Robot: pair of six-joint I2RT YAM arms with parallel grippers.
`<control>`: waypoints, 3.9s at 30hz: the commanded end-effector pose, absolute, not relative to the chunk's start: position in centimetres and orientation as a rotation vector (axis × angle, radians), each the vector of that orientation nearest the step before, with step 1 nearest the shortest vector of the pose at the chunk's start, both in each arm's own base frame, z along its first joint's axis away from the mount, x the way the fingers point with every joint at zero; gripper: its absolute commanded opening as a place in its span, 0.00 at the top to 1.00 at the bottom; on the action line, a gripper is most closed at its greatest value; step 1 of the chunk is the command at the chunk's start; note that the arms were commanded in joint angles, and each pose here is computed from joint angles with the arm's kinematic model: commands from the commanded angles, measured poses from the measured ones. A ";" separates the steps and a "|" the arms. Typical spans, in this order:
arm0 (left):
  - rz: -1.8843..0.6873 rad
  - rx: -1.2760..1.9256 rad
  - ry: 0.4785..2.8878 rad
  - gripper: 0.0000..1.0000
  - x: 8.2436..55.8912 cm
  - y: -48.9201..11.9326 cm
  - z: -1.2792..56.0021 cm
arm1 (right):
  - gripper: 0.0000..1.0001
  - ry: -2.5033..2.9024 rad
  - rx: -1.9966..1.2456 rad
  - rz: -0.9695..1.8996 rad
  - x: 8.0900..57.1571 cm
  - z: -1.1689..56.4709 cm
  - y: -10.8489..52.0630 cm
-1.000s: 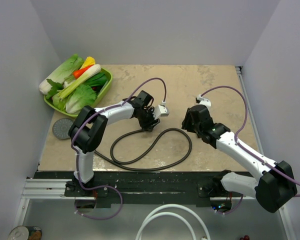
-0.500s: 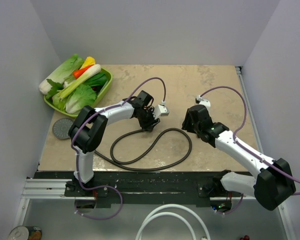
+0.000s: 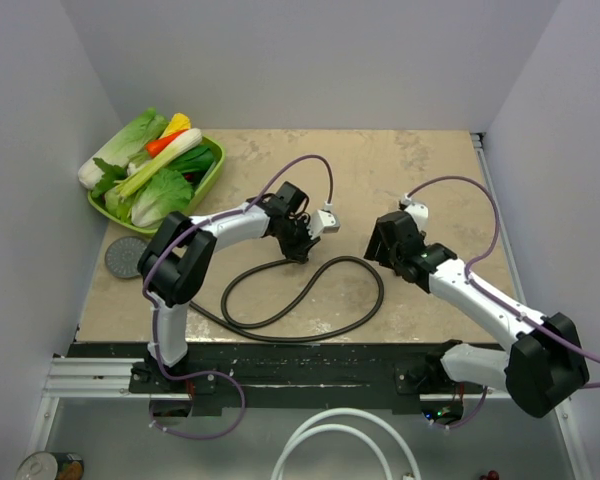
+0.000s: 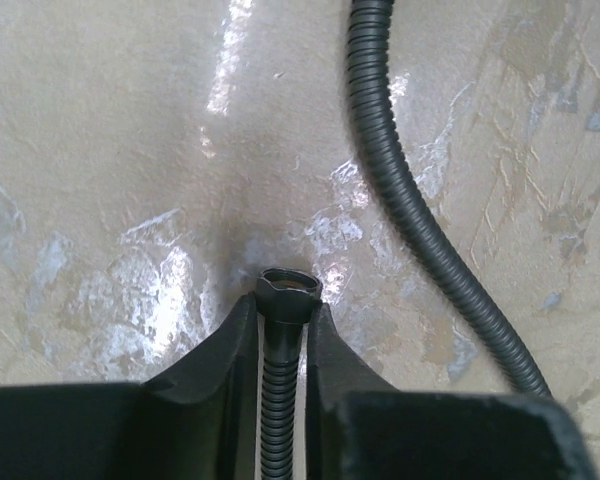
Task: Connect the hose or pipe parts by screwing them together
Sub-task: Pick up the pipeline from the center of the board, then pick up the adaptor from the center of the board.
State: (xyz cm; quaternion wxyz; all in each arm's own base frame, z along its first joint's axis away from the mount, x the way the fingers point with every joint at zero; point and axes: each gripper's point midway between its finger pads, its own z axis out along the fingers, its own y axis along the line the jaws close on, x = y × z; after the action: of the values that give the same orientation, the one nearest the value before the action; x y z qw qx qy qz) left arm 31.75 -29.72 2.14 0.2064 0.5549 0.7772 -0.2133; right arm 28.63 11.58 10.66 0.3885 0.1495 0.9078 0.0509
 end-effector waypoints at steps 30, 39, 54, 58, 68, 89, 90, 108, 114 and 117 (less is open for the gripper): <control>-0.558 1.647 2.090 1.00 28.9 -28.2 3.0 | 0.31 2.308 1.044 -0.116 31.6 4.9 3.1; -0.553 1.659 2.070 1.00 28.9 -28.1 3.5 | 0.33 2.220 1.104 -0.147 32.5 6.8 0.9; -0.531 1.668 2.018 1.00 28.8 -27.7 6.3 | 0.50 2.333 1.117 -0.065 33.4 2.4 2.4; -0.549 1.655 1.964 1.00 28.7 -28.1 9.0 | 0.65 2.361 1.063 -0.035 34.2 2.0 3.0; -0.630 1.671 1.847 1.00 26.1 -27.8 15.9 | 1.00 2.260 0.533 0.222 36.4 8.6 9.5; -1.147 1.461 1.418 1.00 16.8 -28.8 31.8 | 1.00 1.423 -0.455 0.705 24.7 37.8 21.7; -1.130 1.471 1.409 1.00 16.3 -28.3 32.3 | 1.00 1.412 -0.466 0.712 24.4 38.3 21.8; -1.313 1.042 1.140 1.00 12.6 -26.4 39.6 | 1.00 1.091 -0.937 0.655 16.6 47.1 30.2; -1.417 0.854 1.237 1.00 14.8 -25.5 37.9 | 1.00 0.930 -1.068 0.526 14.8 47.5 31.4; -1.464 0.823 1.227 1.00 14.9 -25.1 38.0 | 1.00 0.843 -1.126 0.458 14.0 47.1 31.6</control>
State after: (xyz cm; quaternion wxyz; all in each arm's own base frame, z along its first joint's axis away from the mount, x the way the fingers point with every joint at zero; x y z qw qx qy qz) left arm 15.54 -25.79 34.75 0.4882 0.3629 0.5563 -0.5661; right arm 14.14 33.00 43.42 0.6730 -0.5049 0.4656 0.2745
